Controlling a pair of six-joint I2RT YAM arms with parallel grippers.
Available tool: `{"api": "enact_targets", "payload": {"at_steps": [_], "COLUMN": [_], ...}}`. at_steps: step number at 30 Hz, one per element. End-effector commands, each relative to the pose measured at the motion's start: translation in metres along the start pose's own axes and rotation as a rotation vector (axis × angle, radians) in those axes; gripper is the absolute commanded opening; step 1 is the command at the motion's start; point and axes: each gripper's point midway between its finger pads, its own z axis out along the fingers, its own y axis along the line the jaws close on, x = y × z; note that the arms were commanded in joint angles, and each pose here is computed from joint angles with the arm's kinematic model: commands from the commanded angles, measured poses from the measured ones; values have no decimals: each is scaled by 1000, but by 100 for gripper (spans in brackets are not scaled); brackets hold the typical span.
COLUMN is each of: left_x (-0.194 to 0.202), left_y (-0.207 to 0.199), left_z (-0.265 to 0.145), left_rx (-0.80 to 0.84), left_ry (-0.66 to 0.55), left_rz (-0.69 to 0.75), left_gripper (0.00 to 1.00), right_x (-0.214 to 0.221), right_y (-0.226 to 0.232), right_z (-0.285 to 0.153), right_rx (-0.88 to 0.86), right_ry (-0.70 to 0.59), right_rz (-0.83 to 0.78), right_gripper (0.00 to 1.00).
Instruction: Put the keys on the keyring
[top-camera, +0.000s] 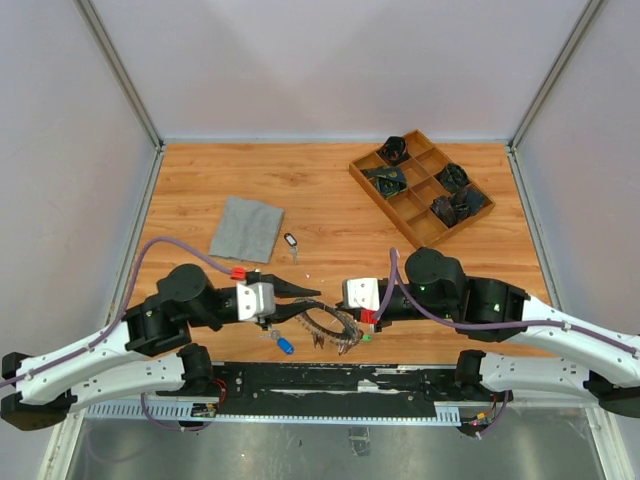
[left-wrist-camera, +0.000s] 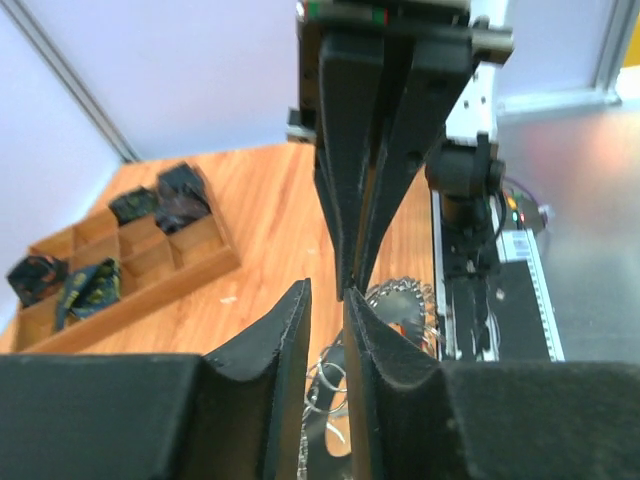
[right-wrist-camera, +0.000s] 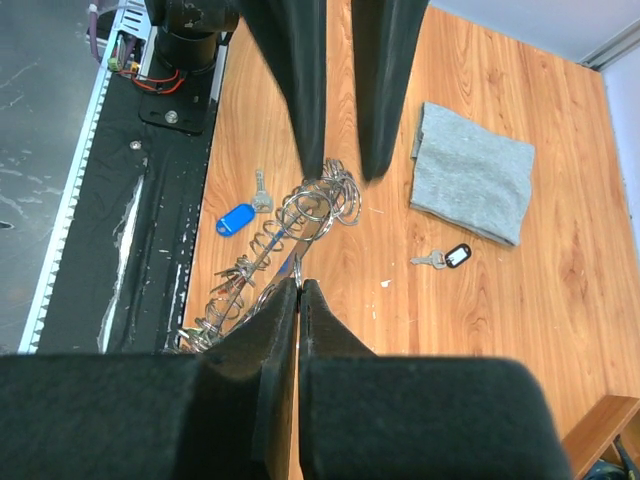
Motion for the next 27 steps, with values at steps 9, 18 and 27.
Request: {"api": "enact_targets", "payload": {"at_steps": [9,18,27], "left_x": [5,27,33], "left_y": [4,0,1], "left_z": [-22,-21,-11], "left_rx": [-91,-94,-87], "left_ry": [-27,-2,13], "left_rz": [-83,-108,-90], "left_gripper": [28,28,28], "right_x": [-24,-43,-50], "right_y": [7,9,9], "right_z": [-5,-3,5], "right_rx": [-14,-22,-33], "right_ry": [-101,-213,-261], "right_rz": [107,165,184], "right_gripper": [1,1,1]}}
